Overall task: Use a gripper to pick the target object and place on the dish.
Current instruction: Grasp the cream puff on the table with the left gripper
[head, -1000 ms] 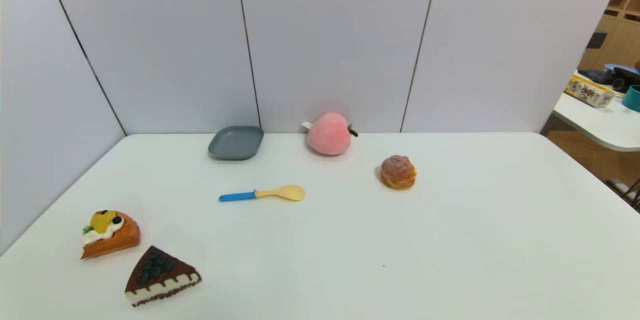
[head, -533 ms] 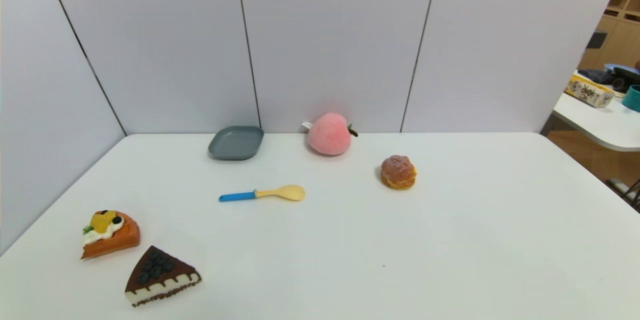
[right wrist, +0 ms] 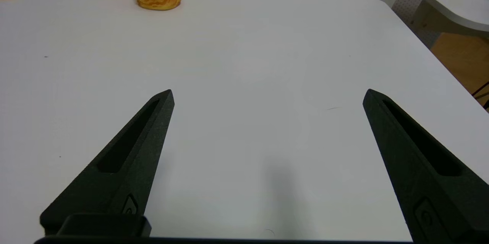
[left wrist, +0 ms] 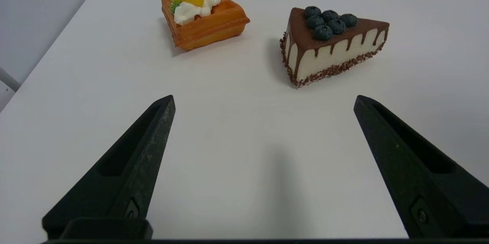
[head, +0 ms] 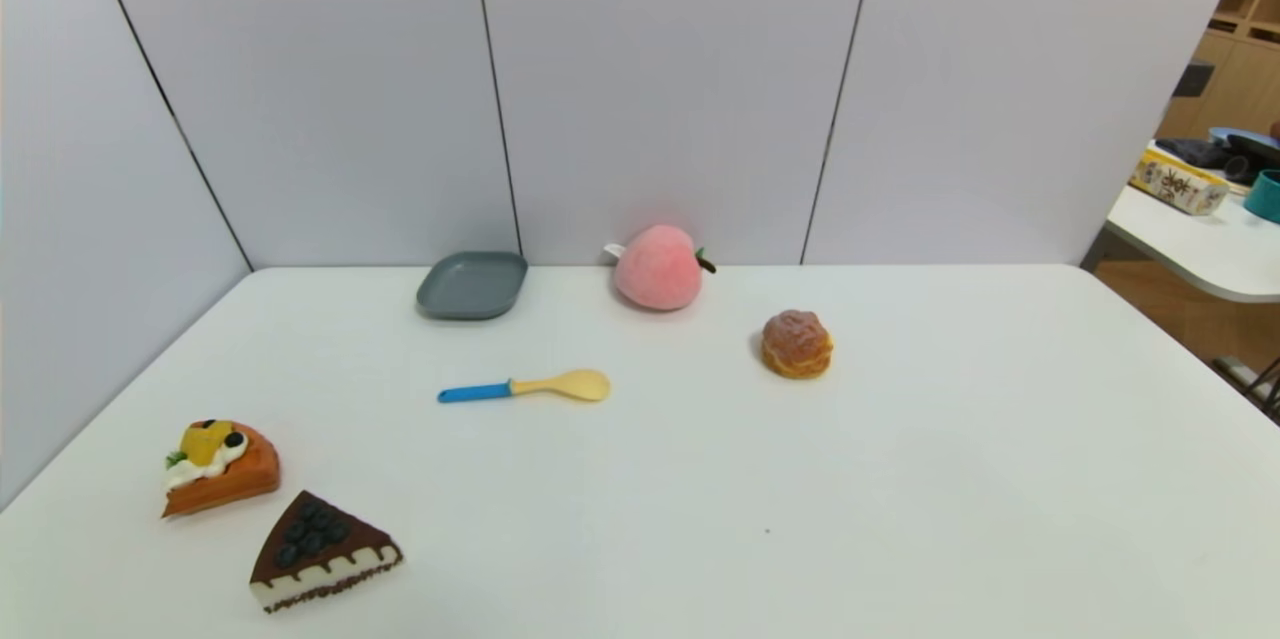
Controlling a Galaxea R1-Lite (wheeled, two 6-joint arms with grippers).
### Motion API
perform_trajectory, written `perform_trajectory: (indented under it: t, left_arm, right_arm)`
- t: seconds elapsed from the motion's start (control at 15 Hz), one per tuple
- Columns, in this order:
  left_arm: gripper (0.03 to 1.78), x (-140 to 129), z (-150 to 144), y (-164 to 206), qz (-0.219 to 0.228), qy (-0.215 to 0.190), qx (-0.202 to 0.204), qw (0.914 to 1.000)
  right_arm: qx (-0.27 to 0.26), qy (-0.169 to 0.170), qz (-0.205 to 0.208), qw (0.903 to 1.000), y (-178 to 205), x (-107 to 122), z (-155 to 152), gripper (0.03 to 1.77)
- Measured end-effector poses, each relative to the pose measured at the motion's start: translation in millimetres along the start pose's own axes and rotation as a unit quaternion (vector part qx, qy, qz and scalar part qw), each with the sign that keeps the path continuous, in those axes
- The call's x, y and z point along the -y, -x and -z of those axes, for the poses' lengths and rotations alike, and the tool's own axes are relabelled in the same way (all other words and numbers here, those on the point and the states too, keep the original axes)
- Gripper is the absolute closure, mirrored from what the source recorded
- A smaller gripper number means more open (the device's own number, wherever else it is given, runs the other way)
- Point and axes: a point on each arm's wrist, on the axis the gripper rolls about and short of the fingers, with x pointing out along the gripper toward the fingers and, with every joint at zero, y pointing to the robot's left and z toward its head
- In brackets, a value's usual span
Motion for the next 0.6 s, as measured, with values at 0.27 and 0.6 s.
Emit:
perform_trajectory:
  t: [0.27, 0.6]
  left_arm:
    - [0.12, -1, -34, -2, 0.023, -0.048, -0.057, 0.9969]
    - [0.12, -1, -91, -38, 0.129, -0.128, -0.125, 0.9753]
  right_arm:
    - [0.0, 0.0, 0.0, 1.0, 0, 0, 0, 0.09]
    - [0.0, 0.0, 0.0, 1.0, 0, 0, 0, 0.09]
